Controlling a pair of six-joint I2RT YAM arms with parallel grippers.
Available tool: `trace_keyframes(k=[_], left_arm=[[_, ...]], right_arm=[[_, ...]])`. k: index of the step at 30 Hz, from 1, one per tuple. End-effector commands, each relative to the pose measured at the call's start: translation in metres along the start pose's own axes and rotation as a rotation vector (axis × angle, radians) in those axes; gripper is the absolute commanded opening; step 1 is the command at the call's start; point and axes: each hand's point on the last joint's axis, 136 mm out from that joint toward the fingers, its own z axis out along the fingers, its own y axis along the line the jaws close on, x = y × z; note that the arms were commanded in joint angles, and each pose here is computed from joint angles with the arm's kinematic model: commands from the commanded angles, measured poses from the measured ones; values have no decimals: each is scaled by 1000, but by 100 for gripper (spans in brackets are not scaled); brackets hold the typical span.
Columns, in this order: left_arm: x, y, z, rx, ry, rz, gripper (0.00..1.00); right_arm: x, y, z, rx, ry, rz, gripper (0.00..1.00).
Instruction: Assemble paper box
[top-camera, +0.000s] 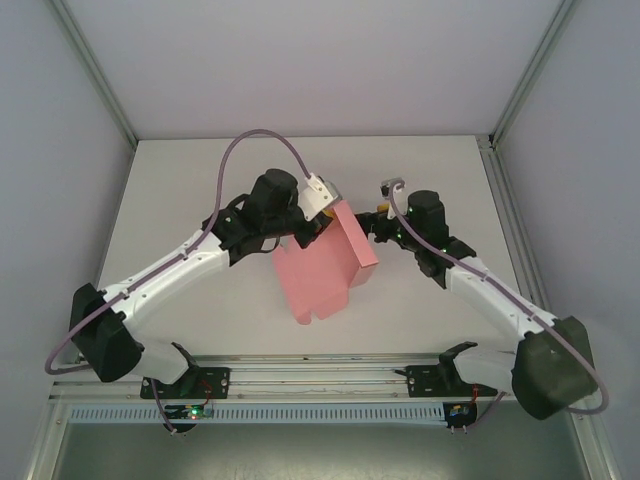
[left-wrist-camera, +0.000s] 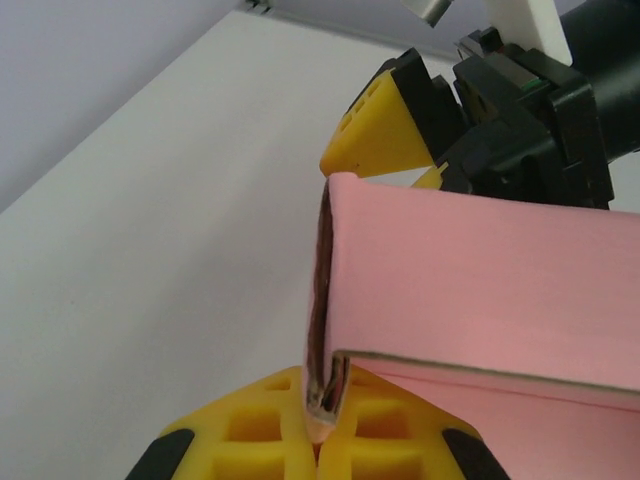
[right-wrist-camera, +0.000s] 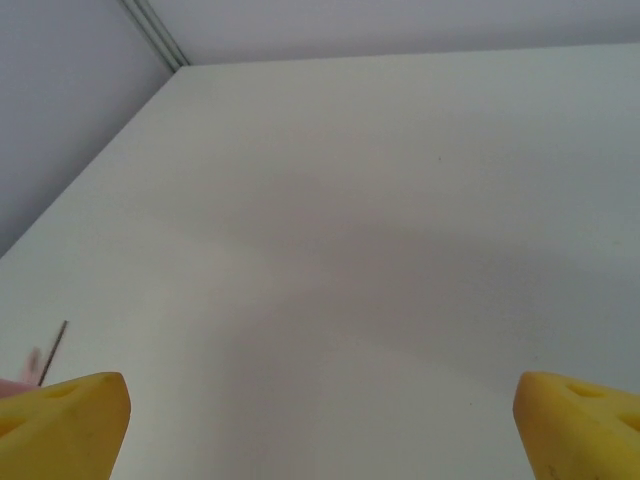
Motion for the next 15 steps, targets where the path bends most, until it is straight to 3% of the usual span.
trace_keyframes(k=[1, 7, 11, 13, 15], left_arm=[[-23, -4, 9, 2, -44, 32, 0], [-17, 11, 24, -90, 19, 23, 0], [-8, 4, 21, -61, 31, 55, 0], [-5, 2, 17, -59, 17, 84, 0], [-3, -1, 12, -55, 7, 106, 0]], right_arm=[[-22, 61, 6, -213, -34, -70, 98], [-20, 74, 16, -212, -12, -97, 98], [-21, 17, 4, 101, -29, -74, 98], [-25, -25, -19, 319, -55, -46, 98], [-31, -52, -45, 435, -103, -9, 98]])
